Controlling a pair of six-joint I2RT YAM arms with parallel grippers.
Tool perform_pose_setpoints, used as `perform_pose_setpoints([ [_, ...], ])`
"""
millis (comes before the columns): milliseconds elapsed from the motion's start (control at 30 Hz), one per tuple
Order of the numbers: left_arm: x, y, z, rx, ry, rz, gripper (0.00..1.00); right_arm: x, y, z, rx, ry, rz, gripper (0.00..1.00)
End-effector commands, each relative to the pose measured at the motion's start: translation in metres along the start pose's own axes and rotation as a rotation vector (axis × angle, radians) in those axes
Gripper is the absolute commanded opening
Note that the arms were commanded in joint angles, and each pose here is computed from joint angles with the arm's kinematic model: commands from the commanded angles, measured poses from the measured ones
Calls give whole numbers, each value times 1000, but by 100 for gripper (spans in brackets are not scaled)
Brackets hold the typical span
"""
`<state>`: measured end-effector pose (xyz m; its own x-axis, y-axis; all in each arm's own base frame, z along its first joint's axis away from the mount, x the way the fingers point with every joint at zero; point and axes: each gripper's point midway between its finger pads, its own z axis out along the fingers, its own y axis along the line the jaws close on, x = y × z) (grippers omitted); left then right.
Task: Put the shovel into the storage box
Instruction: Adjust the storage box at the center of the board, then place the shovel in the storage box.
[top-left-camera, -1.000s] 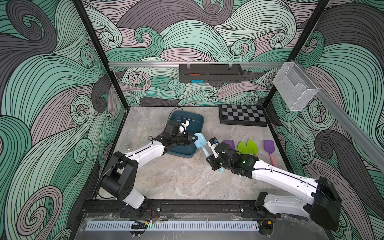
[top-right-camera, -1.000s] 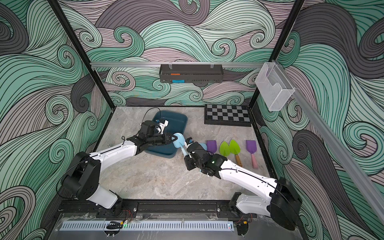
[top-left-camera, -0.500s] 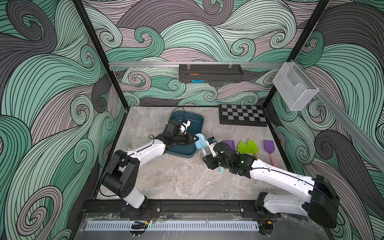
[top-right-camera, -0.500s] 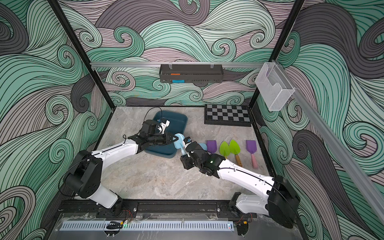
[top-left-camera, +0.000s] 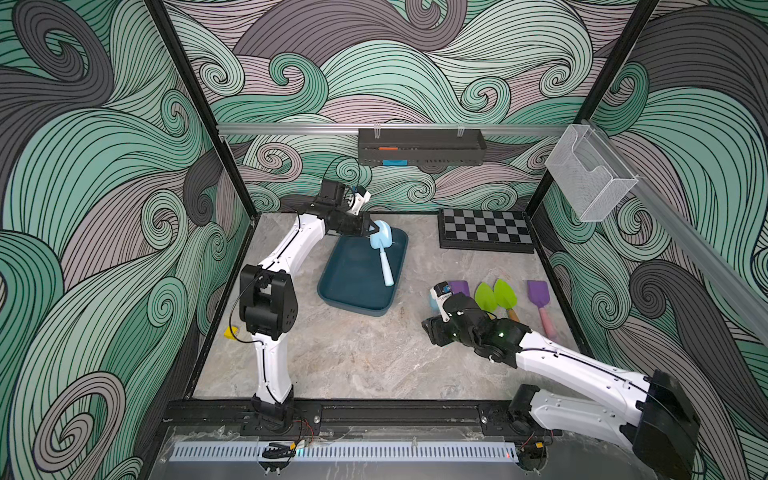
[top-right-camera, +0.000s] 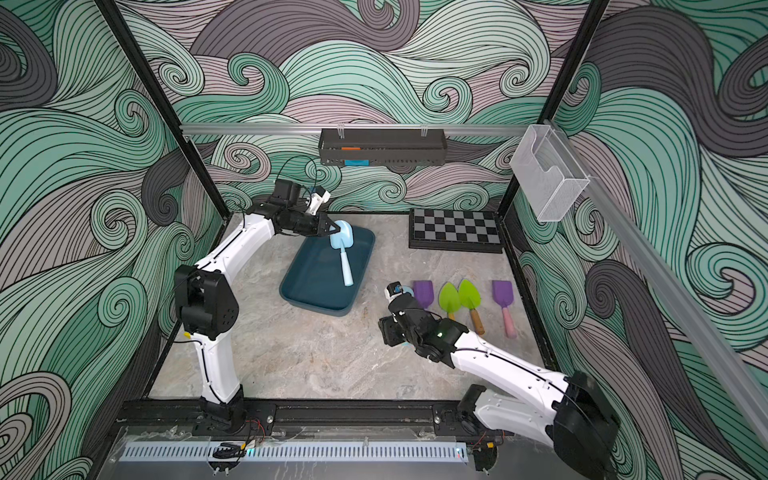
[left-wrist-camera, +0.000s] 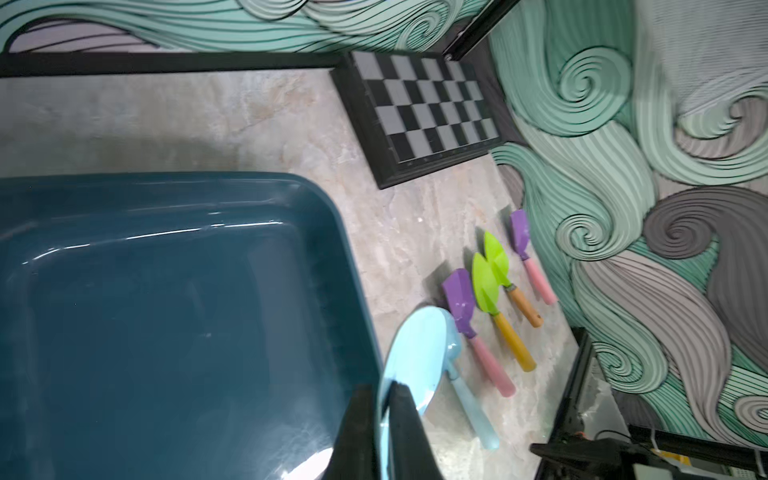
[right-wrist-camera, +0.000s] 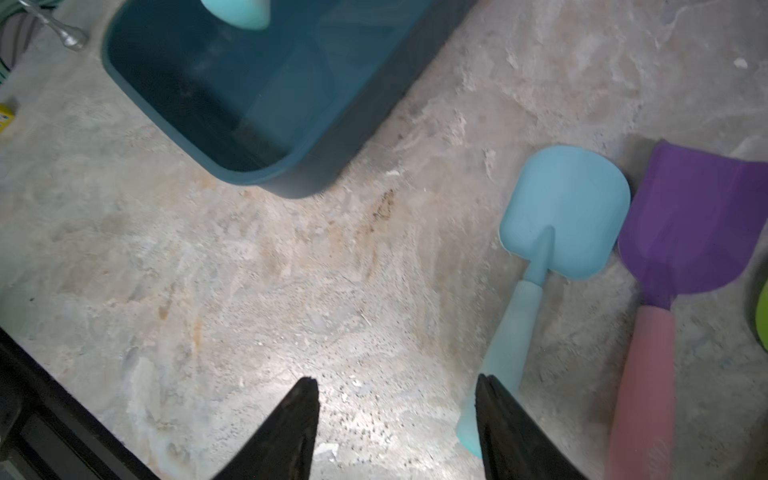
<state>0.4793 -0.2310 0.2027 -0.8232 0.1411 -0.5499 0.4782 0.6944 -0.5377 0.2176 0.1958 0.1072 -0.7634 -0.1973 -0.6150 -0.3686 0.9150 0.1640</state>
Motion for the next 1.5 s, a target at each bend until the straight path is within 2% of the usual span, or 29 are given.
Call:
perform_pose_setpoints([
  [0,42,27,11,-49,195,-23,0,7,-7,-6,1,3,42,63],
  [167,49,36,36,1,227,-39,0,18,-15,-4,14,25,63,62],
  [300,67,39,61,29,280,-63,0,21,-16,-3,17,32,75,62],
  [500,84,29,97,92,312,-95,0,21,-16,-3,14,37,83,62],
  [933,69,33,135,164,218,-220,0,34,-25,-2,47,76,105,62],
  [1000,70,37,139,158,218,-238,9,38,-27,0,61,91,112,62],
  [1167,79,42,143,147,241,-250,22,48,-33,7,92,126,131,63],
  [1300,82,45,139,112,253,-239,28,53,-37,10,108,135,140,63],
  [1467,75,50,119,-12,236,-199,33,55,-39,13,114,133,152,63],
])
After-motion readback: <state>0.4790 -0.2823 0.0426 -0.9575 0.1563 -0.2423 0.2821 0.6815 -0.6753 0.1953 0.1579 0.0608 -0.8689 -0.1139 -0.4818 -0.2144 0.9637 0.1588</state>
